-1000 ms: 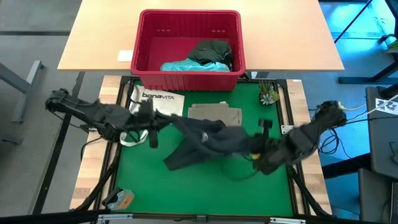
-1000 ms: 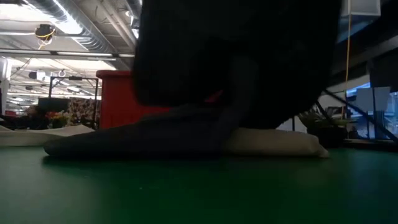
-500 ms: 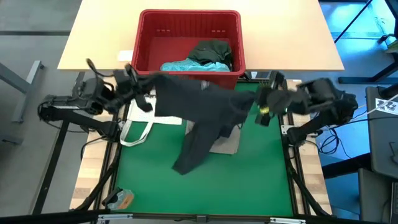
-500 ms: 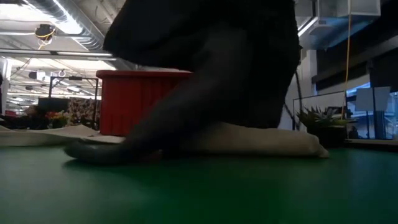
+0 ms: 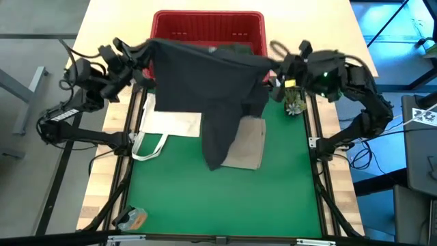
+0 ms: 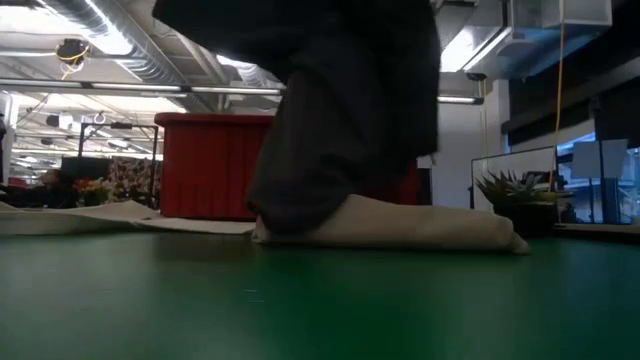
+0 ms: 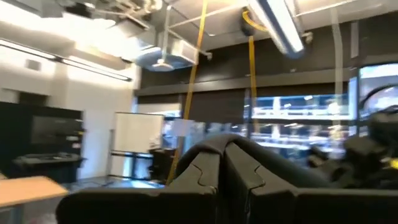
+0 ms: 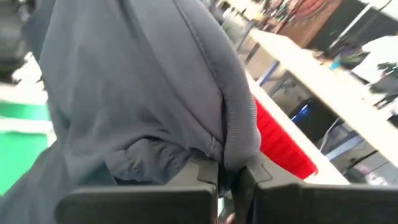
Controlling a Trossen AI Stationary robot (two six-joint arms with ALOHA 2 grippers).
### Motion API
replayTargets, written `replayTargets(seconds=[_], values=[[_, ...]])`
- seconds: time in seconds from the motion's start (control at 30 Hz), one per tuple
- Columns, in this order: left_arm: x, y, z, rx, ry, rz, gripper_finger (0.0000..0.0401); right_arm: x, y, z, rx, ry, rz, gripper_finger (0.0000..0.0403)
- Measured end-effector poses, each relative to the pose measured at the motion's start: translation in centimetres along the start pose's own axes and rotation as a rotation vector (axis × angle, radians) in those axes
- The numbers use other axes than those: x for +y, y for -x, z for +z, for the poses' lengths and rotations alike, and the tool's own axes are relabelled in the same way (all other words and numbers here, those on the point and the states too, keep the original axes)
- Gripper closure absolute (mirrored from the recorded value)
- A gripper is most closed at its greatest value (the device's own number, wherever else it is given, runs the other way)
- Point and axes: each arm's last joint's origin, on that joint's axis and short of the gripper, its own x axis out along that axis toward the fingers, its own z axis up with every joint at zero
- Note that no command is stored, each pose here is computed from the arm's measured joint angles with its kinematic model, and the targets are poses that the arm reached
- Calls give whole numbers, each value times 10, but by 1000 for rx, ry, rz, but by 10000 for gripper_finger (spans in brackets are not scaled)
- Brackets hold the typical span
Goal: Fold Laundry from Bin
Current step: Remove the black shorts from the red laundry bin
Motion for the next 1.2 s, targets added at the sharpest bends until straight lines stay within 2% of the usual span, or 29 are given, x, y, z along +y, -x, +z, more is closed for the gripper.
replayTargets(seconds=[0.13,0.27,0.4,0.6,0.73,0.9,0.97,1.03,1.2], values=[[10,-8,11,19,-52,46,401,-13,-5,7,-80,-51,-52,385],[17,-12,16,45,-87,25,401,-20,-9,6,-88,-53,-32,389],[21,-14,12,93,-83,-6,401,-20,-10,0,-37,-23,-24,386],[21,-11,-5,276,-63,-59,401,-16,-6,-19,138,23,34,388],[16,-4,-16,409,-30,-106,401,-10,-2,-36,295,25,164,386],[10,10,-24,556,38,-157,401,-6,5,-51,456,-1,275,384],[6,16,-28,633,78,-195,401,-3,4,-53,473,-57,331,384],[2,23,-35,727,109,-219,401,0,7,-54,475,-85,438,384],[-15,34,-56,901,128,-278,401,11,11,-51,469,-130,609,383]])
